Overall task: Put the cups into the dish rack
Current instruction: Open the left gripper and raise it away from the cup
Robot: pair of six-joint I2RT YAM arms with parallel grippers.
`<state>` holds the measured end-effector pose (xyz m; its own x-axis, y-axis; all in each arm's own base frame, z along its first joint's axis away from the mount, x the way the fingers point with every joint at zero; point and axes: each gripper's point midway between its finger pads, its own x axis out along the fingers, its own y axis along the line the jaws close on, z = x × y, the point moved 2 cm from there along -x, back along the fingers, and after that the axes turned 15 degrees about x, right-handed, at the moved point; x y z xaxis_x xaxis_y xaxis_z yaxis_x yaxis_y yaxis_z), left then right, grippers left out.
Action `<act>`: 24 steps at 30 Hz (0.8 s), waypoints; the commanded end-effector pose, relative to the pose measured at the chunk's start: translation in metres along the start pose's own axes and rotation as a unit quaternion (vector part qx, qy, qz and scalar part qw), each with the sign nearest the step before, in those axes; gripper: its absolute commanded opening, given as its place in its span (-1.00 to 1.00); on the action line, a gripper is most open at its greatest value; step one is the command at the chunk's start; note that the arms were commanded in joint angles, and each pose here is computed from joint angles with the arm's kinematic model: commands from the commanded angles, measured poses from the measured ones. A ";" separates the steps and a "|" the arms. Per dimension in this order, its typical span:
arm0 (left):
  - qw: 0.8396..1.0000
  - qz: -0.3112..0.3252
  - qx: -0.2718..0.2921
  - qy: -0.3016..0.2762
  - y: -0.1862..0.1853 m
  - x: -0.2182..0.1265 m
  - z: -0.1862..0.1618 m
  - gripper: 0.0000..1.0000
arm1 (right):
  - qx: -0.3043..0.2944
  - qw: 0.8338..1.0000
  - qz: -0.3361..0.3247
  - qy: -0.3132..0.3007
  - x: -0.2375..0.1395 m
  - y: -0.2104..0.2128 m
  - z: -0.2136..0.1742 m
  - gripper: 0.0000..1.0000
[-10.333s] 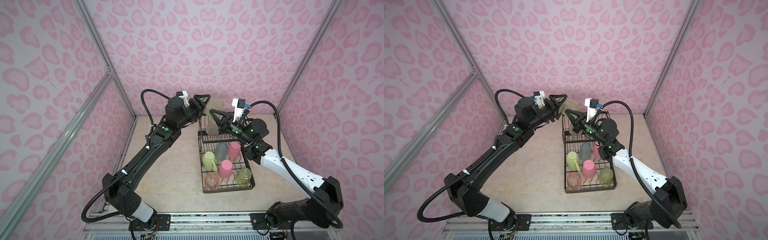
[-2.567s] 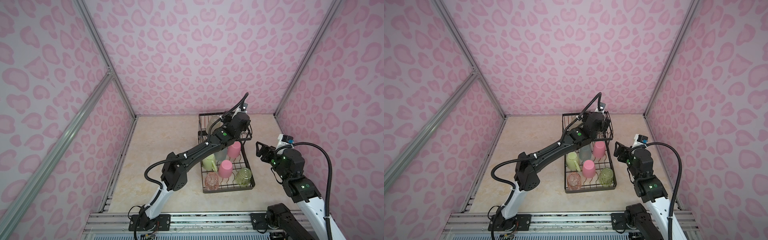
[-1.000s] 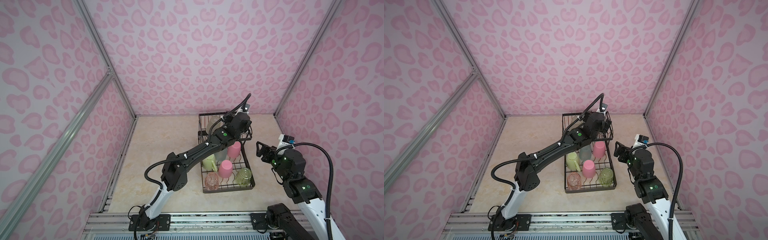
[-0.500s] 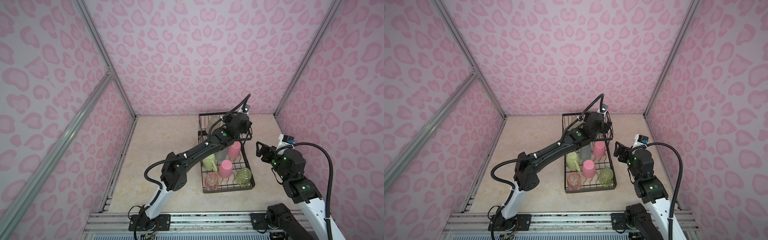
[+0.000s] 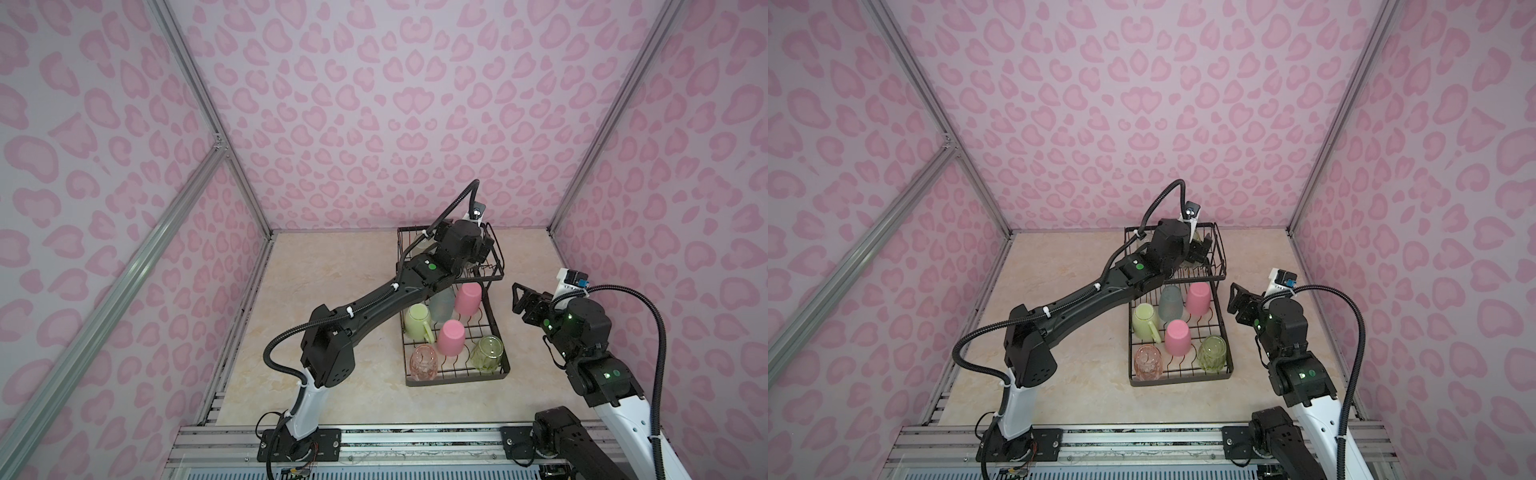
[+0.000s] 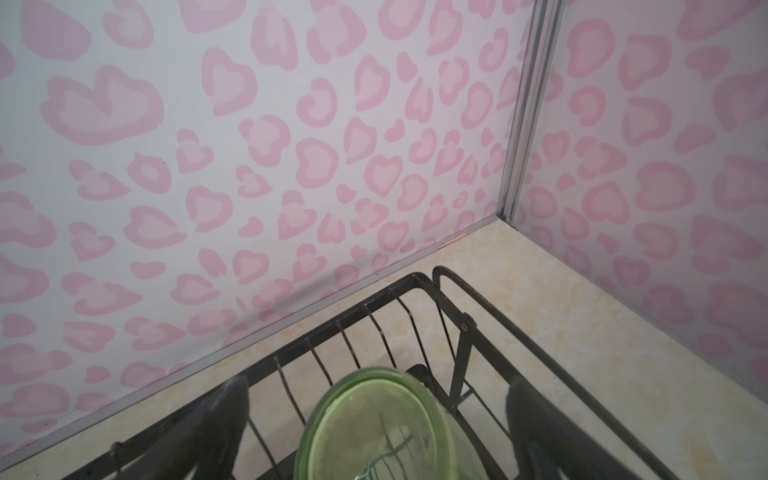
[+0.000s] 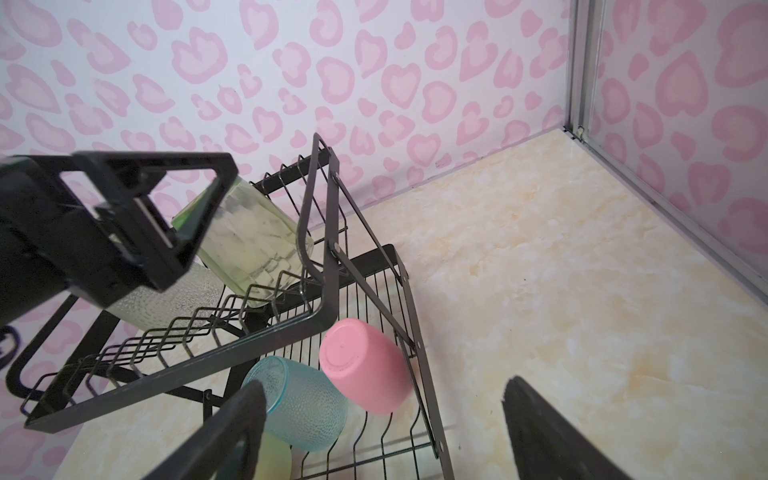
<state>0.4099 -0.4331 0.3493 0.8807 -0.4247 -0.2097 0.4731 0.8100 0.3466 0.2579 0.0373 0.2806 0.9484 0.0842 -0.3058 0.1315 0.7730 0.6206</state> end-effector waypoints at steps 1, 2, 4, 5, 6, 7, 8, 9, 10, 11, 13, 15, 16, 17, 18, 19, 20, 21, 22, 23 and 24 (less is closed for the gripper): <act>0.985 0.023 -0.078 -0.154 0.085 -0.111 0.120 0.96 | 0.001 1.000 0.008 -0.005 0.000 0.003 0.002 0.77; 0.984 0.022 -0.079 -0.156 0.084 -0.112 0.121 0.96 | 0.001 1.000 0.008 -0.006 0.000 0.003 0.002 0.77; 0.984 0.020 -0.081 -0.158 0.084 -0.113 0.120 0.96 | 0.001 1.000 0.008 -0.005 0.000 0.003 0.002 0.77; 0.984 0.020 -0.081 -0.159 0.084 -0.113 0.120 0.96 | -0.001 1.000 0.007 -0.004 0.000 0.003 0.002 0.77; 0.984 0.020 -0.082 -0.160 0.085 -0.114 0.121 0.96 | 0.000 1.000 0.007 -0.005 0.000 0.003 0.002 0.77; 0.983 0.020 -0.082 -0.161 0.086 -0.115 0.122 0.96 | -0.001 1.000 0.008 -0.006 0.000 0.003 0.002 0.77; 0.983 0.020 -0.081 -0.161 0.086 -0.116 0.122 0.96 | -0.001 1.000 0.007 -0.006 0.000 0.003 0.002 0.77; 0.983 0.021 -0.080 -0.161 0.087 -0.117 0.122 0.96 | -0.002 1.000 0.007 -0.005 0.000 0.003 0.002 0.78; 0.984 0.022 -0.080 -0.161 0.087 -0.118 0.122 0.96 | -0.002 1.000 0.007 -0.005 0.000 0.003 0.002 0.78; 0.984 0.023 -0.079 -0.160 0.089 -0.119 0.122 0.96 | -0.002 1.000 0.008 -0.005 0.000 0.003 0.002 0.78; 0.984 0.027 -0.076 -0.156 0.091 -0.120 0.118 0.96 | -0.003 1.000 0.007 -0.005 0.000 0.003 0.002 0.77; 0.985 0.034 -0.074 -0.150 0.095 -0.122 0.112 0.96 | -0.003 1.000 0.008 -0.005 0.001 0.003 0.001 0.78; 0.986 0.039 -0.075 -0.145 0.099 -0.124 0.108 0.96 | -0.005 1.000 0.007 -0.005 0.002 0.003 0.001 0.78; 0.987 0.044 -0.076 -0.138 0.102 -0.124 0.101 0.96 | -0.006 1.000 0.007 -0.004 0.002 0.002 0.001 0.78; 0.986 0.047 -0.080 -0.135 0.107 -0.126 0.097 0.96 | -0.008 1.000 0.007 -0.006 0.002 0.002 0.002 0.78; 0.987 0.052 -0.083 -0.131 0.112 -0.129 0.091 0.96 | -0.011 1.000 0.006 -0.007 0.002 0.003 0.002 0.78; 0.986 0.058 -0.086 -0.128 0.119 -0.132 0.085 0.96 | -0.013 1.000 0.006 -0.009 0.002 0.003 0.004 0.78; 0.987 0.063 -0.088 -0.122 0.124 -0.134 0.079 0.96 | -0.015 1.000 0.005 -0.010 0.003 0.003 0.004 0.78; 0.986 0.071 -0.090 -0.118 0.131 -0.138 0.073 0.96 | -0.018 1.000 0.005 -0.011 0.003 0.004 0.005 0.78; 0.986 0.080 -0.091 -0.113 0.138 -0.142 0.066 0.96 | -0.021 1.000 0.003 -0.014 0.003 0.004 0.007 0.78; 0.986 0.088 -0.090 -0.107 0.144 -0.145 0.060 0.96 | -0.023 1.000 0.002 -0.017 0.003 0.004 0.008 0.78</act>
<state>0.3531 -0.2979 0.4815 0.9262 -0.3763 0.0247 0.3621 0.9058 0.2199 0.2609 0.0377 0.2788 0.9466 0.0819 -0.3119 0.1306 0.7870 0.6030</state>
